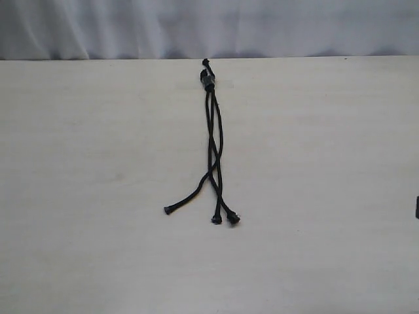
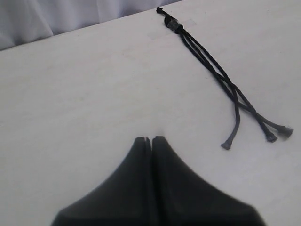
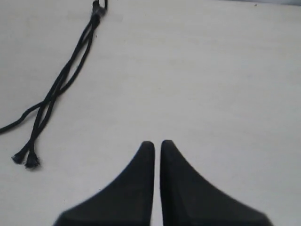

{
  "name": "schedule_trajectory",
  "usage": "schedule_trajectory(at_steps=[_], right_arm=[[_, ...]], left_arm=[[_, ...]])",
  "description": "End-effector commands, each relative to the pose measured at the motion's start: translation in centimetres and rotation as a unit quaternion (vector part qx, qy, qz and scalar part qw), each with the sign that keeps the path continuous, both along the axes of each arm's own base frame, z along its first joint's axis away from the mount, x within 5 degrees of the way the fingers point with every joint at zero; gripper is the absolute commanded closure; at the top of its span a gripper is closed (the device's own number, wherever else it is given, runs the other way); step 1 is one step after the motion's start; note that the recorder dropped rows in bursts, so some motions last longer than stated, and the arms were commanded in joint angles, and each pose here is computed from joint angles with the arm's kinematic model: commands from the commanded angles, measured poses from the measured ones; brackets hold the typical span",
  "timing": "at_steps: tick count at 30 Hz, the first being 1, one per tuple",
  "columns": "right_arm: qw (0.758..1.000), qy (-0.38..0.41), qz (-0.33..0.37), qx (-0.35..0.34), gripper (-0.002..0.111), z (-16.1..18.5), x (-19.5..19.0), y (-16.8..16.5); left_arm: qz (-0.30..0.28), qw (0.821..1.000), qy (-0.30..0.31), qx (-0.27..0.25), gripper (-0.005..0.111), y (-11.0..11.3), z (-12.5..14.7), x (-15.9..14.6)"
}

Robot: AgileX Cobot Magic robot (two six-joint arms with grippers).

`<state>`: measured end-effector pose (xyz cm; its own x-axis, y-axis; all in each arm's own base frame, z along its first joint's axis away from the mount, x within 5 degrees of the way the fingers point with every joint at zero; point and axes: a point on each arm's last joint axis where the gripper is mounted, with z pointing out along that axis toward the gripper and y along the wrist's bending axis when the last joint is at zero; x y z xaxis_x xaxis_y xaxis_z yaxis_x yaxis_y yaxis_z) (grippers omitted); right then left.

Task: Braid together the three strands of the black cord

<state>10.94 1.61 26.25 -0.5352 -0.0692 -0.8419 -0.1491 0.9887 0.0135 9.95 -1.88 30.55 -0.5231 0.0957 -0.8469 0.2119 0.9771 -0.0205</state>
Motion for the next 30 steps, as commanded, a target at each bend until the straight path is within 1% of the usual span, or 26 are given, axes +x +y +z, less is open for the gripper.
schedule_trajectory(at_steps=[1,10,17,19,21,22,24,27,30], right_arm=[[0.999,-0.048,-0.002,0.006,0.104,0.9,-1.1,-0.2],[0.996,-0.092,-0.002,0.011,0.104,1.7,-2.4,-0.3],[0.987,-0.158,-0.007,0.016,0.104,2.4,-4.5,-0.6],[0.984,-0.174,-0.017,0.016,0.104,1.8,-5.3,-0.8],[0.983,-0.178,-0.029,0.015,0.104,0.4,-5.8,-1.0],[0.983,-0.177,-0.041,0.012,0.104,-1.3,-6.2,-1.2],[0.984,-0.172,-0.044,0.011,0.104,-3.4,-6.5,-1.2],[0.974,-0.221,-0.047,0.012,0.104,-4.1,-6.0,-1.3],[0.974,-0.222,-0.049,0.015,0.104,-5.3,-5.7,-1.3]], left_arm=[[0.001,1.0,-0.006,0.0,0.107,0.0,0.0,-0.3],[0.001,1.0,-0.006,0.0,0.107,0.0,0.0,-0.3],[0.001,1.0,-0.006,0.0,0.107,0.0,0.0,-0.3],[0.001,1.0,-0.006,0.0,0.107,0.0,0.0,-0.3],[0.001,1.0,-0.006,0.0,0.107,0.0,0.0,-0.3],[0.001,1.0,-0.006,0.0,0.107,0.0,0.0,-0.3],[0.001,1.0,-0.006,0.0,0.107,0.0,0.0,-0.3],[0.001,1.0,-0.007,0.0,0.107,0.0,0.0,-0.3],[0.001,1.0,-0.006,0.0,0.107,0.0,0.0,-0.3]])
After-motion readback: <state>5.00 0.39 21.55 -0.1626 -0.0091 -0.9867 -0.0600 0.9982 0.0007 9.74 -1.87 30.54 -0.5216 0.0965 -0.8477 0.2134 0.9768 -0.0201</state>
